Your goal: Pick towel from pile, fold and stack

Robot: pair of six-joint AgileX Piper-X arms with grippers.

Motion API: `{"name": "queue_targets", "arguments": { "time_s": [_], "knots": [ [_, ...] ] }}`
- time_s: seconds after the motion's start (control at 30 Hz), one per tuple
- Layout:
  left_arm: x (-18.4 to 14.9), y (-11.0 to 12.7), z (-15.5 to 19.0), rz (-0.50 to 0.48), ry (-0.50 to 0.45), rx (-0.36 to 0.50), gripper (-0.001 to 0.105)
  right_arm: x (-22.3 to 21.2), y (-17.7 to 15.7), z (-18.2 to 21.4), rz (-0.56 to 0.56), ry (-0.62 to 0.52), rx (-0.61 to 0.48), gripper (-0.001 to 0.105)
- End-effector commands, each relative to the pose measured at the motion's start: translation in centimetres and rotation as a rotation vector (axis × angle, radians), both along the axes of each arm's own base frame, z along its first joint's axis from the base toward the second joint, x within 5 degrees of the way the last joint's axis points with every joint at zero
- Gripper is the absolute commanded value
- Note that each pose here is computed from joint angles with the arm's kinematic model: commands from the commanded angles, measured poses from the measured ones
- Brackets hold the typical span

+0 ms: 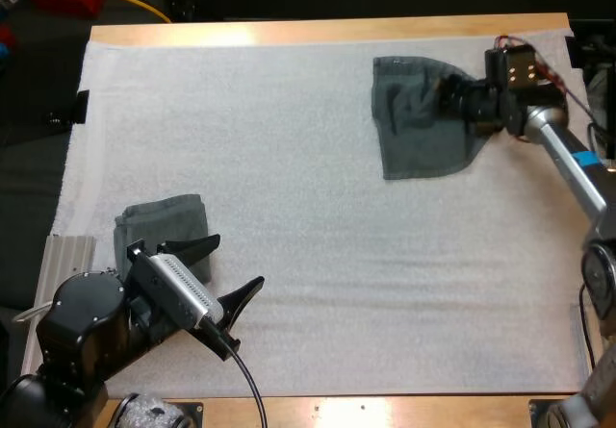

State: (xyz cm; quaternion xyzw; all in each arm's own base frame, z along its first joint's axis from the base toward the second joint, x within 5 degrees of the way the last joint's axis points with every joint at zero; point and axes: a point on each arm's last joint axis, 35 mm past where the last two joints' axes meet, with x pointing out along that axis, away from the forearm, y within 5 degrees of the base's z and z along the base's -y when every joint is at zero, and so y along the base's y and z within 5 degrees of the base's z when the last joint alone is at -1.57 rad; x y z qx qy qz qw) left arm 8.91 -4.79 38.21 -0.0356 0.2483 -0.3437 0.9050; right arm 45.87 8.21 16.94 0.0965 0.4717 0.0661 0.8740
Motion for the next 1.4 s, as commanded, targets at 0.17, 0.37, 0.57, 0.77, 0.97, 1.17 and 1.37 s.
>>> {"name": "queue_targets", "arguments": {
  "time_s": [0.17,0.37,0.57,0.77,0.97,1.17,1.37],
  "knots": [
    [0.0,0.0,0.4,0.008,-0.017,-0.011,0.067,0.0,1.3,-2.8,0.027,0.068,-0.008,0.074],
    [0.0,0.0,0.4,0.008,-0.017,-0.011,0.067,-0.6,2.0,-4.4,0.042,0.144,-0.037,0.042],
    [0.0,0.0,0.4,0.008,-0.017,-0.011,0.067,-1.2,1.9,-4.2,0.11,0.192,-0.072,0.001],
    [0.0,0.0,0.4,0.008,-0.017,-0.011,0.067,-1.6,1.9,-1.5,0.204,0.146,-0.125,0.001],
    [0.0,0.0,0.4,0.008,-0.017,-0.011,0.067,-2.9,2.0,3.9,0.279,0.053,-0.151,0.001],
    [0.0,0.0,0.4,0.008,-0.017,-0.011,0.067,-5.4,3.5,9.9,0.38,-0.078,-0.181,0.001],
    [0.0,0.0,0.4,0.008,-0.017,-0.011,0.067,-8.3,5.2,15.1,0.429,-0.207,-0.165,0.001]
  ]
}}
